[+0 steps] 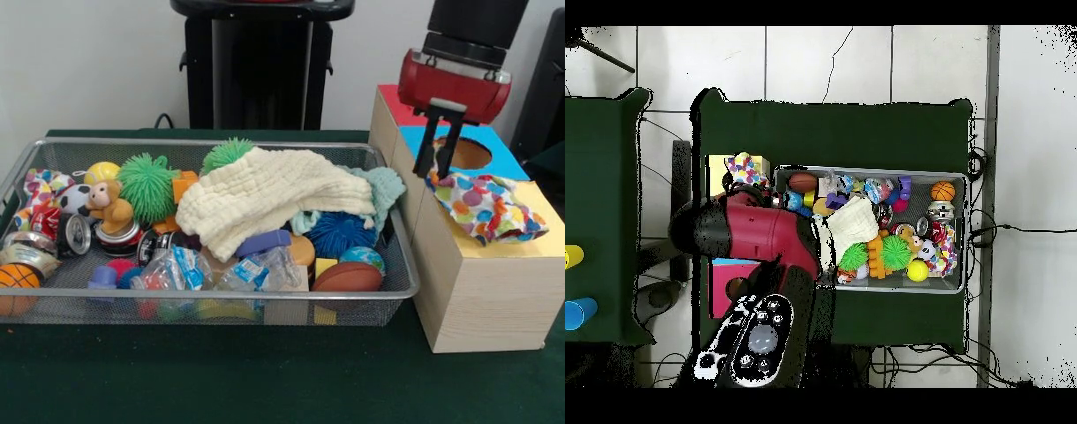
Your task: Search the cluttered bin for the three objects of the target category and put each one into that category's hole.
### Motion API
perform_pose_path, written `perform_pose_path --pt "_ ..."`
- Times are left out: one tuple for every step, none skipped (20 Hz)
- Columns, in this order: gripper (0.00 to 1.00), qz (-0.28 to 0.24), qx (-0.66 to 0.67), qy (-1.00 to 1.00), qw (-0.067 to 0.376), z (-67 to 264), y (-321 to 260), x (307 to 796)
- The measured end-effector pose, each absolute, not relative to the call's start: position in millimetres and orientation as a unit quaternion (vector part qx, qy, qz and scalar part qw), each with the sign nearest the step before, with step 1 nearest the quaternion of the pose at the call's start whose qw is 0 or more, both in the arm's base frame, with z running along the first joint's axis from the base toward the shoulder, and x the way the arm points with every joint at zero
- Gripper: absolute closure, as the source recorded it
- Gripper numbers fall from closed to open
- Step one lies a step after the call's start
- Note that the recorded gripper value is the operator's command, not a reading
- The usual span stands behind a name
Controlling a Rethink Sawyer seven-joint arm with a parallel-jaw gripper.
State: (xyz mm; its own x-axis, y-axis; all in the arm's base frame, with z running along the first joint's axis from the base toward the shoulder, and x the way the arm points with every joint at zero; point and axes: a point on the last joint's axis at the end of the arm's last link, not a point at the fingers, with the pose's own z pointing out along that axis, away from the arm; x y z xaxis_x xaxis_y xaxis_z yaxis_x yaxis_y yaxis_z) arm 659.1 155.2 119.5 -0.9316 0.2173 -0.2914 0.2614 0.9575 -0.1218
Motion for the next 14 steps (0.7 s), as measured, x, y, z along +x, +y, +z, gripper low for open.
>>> perform_pose_path --pt "1.0 -0.077 0.125 0.979 0.143 119 152 662" --pt "1.0 -0.075 0.128 0.978 0.148 118 149 664" --pt "1.0 -0.069 0.133 0.976 0.156 115 144 670" --pt "1.0 -0.065 0.136 0.975 0.161 114 141 673" --pt "1.0 -0.058 0.14 0.975 0.164 111 140 676" --pt "1.0 -0.053 0.142 0.975 0.165 109 140 678" --pt "1.0 -0.044 0.146 0.975 0.163 106 141 679" --pt "1.0 -0.035 0.15 0.975 0.158 102 143 679" --pt "1.0 -0.031 0.152 0.976 0.155 101 145 678" --pt "1.0 -0.026 0.153 0.976 0.152 99 148 678" --pt "1.0 -0.014 0.155 0.977 0.144 94 157 675" --pt "1.0 -0.011 0.155 0.978 0.142 92 161 674" --pt "1.0 -0.008 0.154 0.978 0.14 91 165 673" --pt "1.0 -0.006 0.154 0.978 0.139 90 167 672"
